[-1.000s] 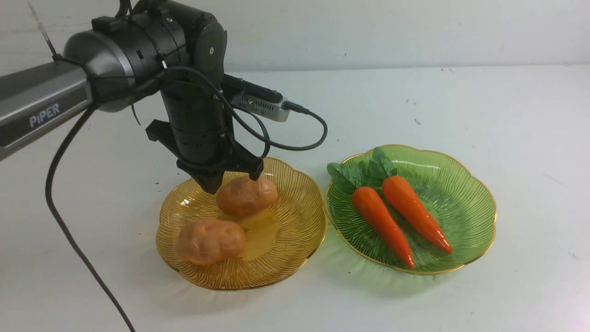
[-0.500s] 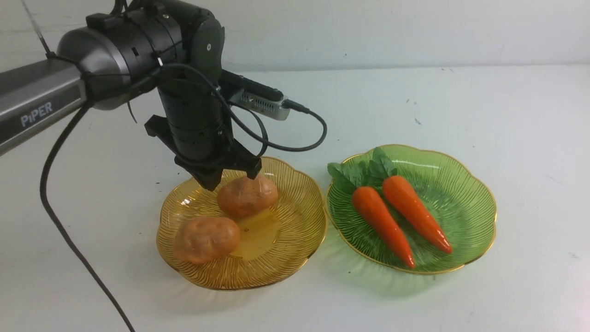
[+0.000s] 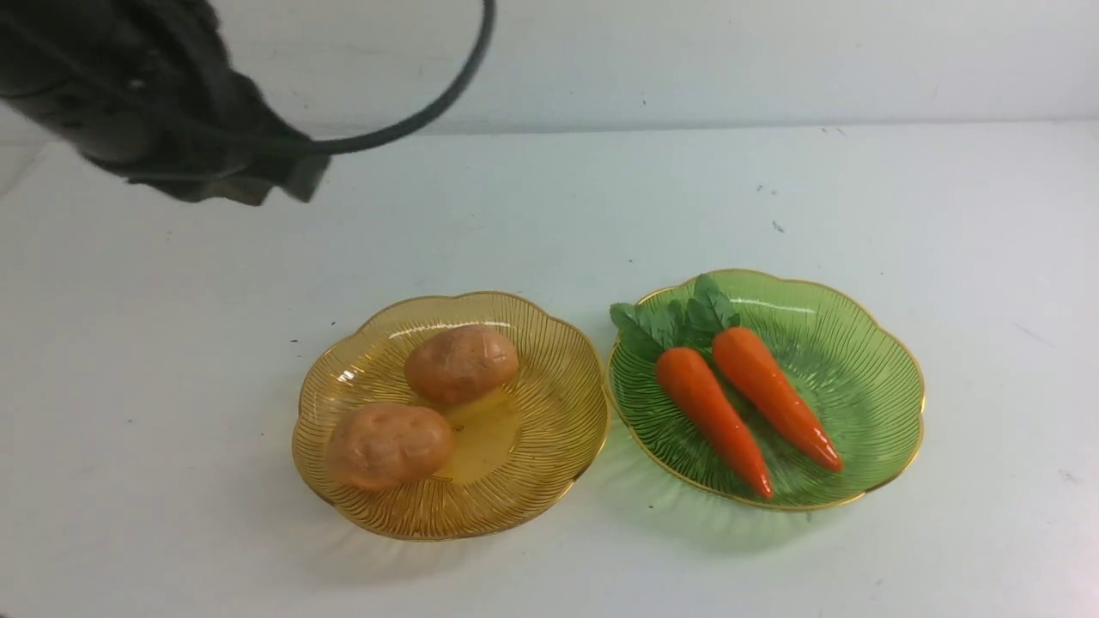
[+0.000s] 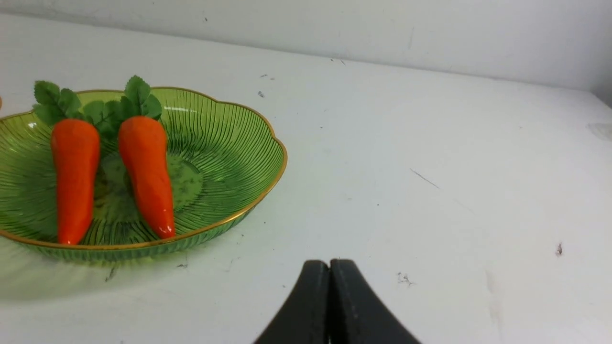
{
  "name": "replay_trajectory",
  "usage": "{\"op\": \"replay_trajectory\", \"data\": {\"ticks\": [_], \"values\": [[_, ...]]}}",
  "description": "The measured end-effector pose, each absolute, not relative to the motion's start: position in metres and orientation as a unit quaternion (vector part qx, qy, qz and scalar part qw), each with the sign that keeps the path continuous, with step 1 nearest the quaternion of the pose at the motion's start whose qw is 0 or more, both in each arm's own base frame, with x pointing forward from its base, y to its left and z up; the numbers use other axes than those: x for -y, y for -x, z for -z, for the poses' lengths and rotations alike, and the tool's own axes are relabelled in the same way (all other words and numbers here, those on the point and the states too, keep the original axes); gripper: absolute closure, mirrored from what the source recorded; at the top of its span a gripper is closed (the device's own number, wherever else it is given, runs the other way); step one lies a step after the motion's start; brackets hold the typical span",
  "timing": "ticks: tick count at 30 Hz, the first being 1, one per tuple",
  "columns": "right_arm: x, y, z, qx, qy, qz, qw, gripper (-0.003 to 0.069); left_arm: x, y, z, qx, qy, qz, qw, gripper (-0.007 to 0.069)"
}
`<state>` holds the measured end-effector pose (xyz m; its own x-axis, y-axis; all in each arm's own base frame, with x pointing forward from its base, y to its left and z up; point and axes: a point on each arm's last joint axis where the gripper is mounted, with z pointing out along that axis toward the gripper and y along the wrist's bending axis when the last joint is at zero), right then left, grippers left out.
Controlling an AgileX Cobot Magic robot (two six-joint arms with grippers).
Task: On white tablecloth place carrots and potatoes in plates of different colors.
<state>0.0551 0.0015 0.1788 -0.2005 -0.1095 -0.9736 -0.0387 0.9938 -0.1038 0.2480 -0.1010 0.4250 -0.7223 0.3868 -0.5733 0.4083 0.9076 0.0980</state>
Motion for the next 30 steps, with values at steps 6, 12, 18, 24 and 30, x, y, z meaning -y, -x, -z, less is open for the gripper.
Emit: {"op": "replay_trajectory", "data": {"ticks": [6,12,18,24,30], "values": [[-0.001,-0.055,-0.179,-0.775,0.048,0.028,0.63,0.0674,0.059,-0.152,-0.433,-0.905,-0.201,0.034,0.372,0.0629],[-0.001,-0.055,-0.179,-0.775,0.048,0.028,0.63,0.0674,0.038,-0.098,-0.398,-0.78,-0.164,0.094,0.597,0.0629],[-0.001,-0.055,-0.179,-0.775,0.048,0.028,0.63,0.0674,0.034,-0.081,-0.348,-0.665,-0.141,0.141,0.72,0.0628],[-0.001,-0.055,-0.179,-0.775,0.048,0.028,0.63,0.0674,0.035,-0.08,-0.309,-0.665,-0.143,0.144,0.718,0.0628],[-0.001,-0.055,-0.179,-0.775,0.048,0.028,0.63,0.0674,0.034,-0.081,-0.277,-0.74,-0.153,0.127,0.643,0.0628]]}}
